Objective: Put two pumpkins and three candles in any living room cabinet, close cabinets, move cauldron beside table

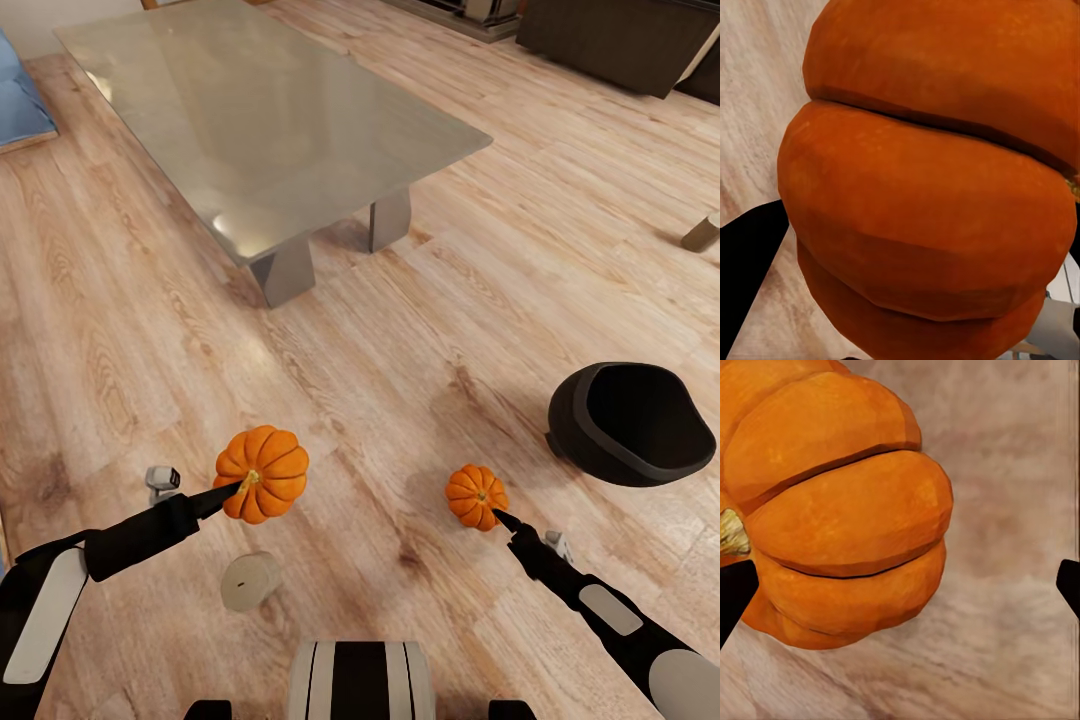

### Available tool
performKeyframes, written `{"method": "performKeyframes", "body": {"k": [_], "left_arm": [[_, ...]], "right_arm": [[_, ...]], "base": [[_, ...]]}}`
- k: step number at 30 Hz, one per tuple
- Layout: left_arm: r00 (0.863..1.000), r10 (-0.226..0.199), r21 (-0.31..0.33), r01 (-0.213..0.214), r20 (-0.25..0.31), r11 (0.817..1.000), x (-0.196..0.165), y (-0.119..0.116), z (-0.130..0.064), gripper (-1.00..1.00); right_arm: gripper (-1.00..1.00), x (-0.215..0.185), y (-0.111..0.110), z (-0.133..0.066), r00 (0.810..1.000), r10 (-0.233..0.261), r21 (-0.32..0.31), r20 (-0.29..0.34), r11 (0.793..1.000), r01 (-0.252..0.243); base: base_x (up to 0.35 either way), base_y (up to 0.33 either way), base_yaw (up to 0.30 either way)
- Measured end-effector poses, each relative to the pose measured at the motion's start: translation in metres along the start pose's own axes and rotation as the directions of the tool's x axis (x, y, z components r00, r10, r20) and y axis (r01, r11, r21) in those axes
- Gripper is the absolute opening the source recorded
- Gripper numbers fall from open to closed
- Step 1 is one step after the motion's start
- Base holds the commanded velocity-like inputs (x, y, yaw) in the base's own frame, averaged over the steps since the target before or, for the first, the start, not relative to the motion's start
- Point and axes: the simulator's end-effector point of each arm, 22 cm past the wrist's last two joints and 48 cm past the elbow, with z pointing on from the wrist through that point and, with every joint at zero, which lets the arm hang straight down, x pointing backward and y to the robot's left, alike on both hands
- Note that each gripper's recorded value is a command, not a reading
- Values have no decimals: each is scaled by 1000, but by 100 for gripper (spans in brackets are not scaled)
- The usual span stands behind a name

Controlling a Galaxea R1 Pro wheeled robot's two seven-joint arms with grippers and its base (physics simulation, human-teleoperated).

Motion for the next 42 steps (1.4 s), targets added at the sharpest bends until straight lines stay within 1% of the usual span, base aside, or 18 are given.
{"method": "performKeyframes", "body": {"k": [13,25,31,42], "left_arm": [[1000,-1,2,1,0,1000,0,0,0,-100],[1000,-1,1,1,0,1000,0,0,0,-100],[1000,-1,2,1,1,1000,0,-1,0,-100],[1000,0,-1,0,0,1000,0,0,0,-100]], "right_arm": [[100,0,1,0,1000,-3,-1,-2,1000,3],[100,1,0,0,1000,-3,-1,-3,1000,3],[100,1,1,0,1000,-3,-1,-4,1000,3],[100,2,1,1,1000,-3,-2,-6,1000,3]], "base": [[1,0,0],[44,12,0],[141,-18,0],[9,-2,0]]}}
